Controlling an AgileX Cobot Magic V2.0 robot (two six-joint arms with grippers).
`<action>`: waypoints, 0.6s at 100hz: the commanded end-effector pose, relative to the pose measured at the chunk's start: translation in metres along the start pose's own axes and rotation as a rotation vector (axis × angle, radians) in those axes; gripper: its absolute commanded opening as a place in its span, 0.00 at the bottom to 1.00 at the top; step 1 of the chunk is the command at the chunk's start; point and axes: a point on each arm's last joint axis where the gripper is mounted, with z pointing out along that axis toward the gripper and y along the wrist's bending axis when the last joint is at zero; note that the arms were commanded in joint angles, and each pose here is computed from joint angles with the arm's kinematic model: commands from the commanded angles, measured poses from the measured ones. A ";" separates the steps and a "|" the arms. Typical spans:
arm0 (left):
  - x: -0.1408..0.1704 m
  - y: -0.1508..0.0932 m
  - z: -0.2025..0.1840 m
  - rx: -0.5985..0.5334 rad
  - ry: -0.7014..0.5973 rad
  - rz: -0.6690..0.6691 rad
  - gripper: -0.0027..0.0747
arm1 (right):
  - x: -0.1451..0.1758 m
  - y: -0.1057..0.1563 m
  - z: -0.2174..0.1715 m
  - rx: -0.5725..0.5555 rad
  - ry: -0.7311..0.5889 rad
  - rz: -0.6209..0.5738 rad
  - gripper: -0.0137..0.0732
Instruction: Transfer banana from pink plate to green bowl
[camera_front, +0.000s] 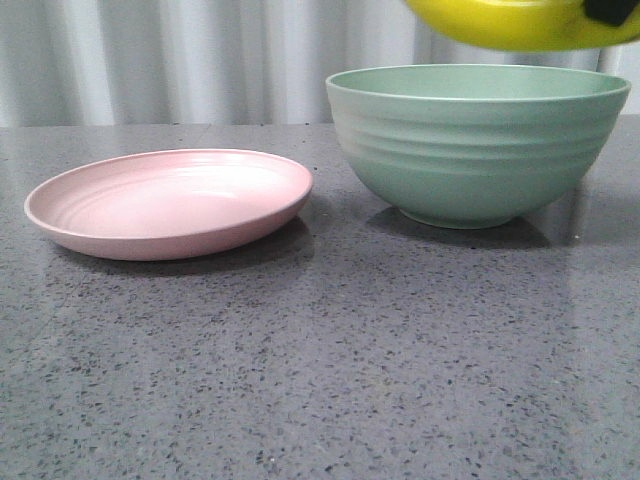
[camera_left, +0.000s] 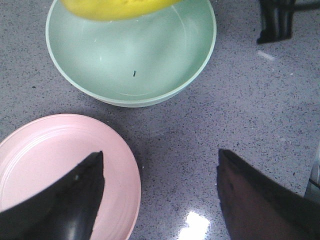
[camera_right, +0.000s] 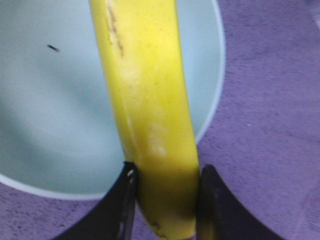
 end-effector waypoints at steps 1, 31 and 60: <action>-0.002 -0.010 -0.024 0.008 -0.057 0.004 0.59 | -0.008 -0.008 -0.007 0.029 -0.073 0.019 0.07; -0.002 -0.010 -0.024 0.009 -0.057 -0.020 0.59 | -0.017 -0.003 0.007 0.018 -0.075 0.045 0.38; -0.002 -0.010 -0.024 0.009 -0.057 -0.021 0.59 | -0.018 -0.004 0.006 0.031 -0.089 0.060 0.64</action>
